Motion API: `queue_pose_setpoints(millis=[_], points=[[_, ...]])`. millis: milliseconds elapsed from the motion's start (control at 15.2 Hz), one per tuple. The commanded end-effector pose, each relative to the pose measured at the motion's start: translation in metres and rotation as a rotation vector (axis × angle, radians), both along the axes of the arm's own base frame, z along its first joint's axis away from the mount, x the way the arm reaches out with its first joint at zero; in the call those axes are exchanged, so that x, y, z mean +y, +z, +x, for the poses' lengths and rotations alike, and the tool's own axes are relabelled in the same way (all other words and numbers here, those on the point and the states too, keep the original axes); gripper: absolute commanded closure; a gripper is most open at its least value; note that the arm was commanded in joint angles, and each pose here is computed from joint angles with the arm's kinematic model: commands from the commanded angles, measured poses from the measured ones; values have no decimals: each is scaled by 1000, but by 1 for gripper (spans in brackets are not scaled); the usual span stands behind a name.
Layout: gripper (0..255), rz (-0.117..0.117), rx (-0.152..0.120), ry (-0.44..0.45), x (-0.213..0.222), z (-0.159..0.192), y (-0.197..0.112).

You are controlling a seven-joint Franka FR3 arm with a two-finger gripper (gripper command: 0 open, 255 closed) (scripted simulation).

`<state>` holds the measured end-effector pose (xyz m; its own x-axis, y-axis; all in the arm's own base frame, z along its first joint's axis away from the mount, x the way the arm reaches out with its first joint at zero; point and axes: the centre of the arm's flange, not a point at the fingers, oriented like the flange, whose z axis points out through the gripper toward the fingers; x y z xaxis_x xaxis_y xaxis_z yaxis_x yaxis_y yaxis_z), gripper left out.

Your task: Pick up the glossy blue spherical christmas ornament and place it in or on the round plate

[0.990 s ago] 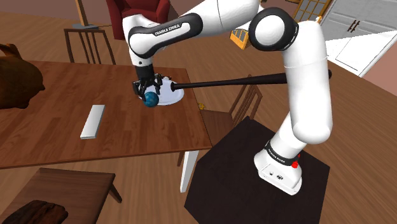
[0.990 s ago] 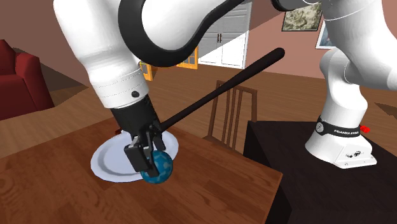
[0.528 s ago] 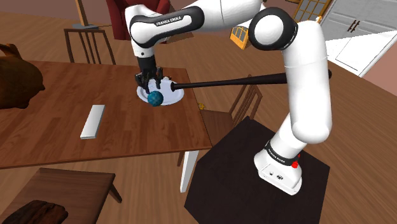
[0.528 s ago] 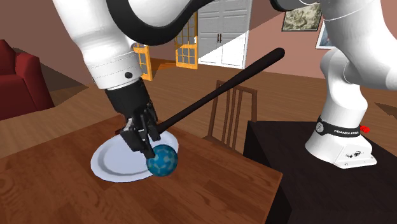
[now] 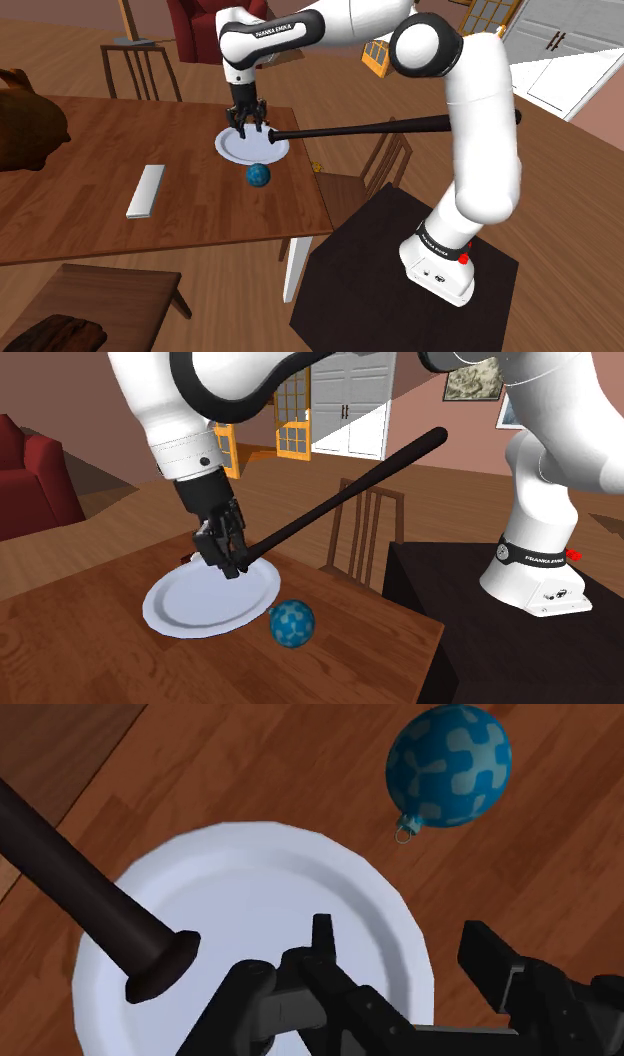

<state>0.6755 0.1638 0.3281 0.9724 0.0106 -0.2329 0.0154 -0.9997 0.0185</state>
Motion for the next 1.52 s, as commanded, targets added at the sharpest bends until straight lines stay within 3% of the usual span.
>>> queue_pose_setpoints(millis=[0, 396, 462, 990, 1452], points=[[0, 74, -96, -105, -13, -30, -5], [0, 343, -408, -507, -32, -152, -59], [0, 367, -436, -543, -31, -162, -65], [0, 367, -436, -543, -18, -151, -101], [0, 367, -436, -543, -18, -151, -101]])
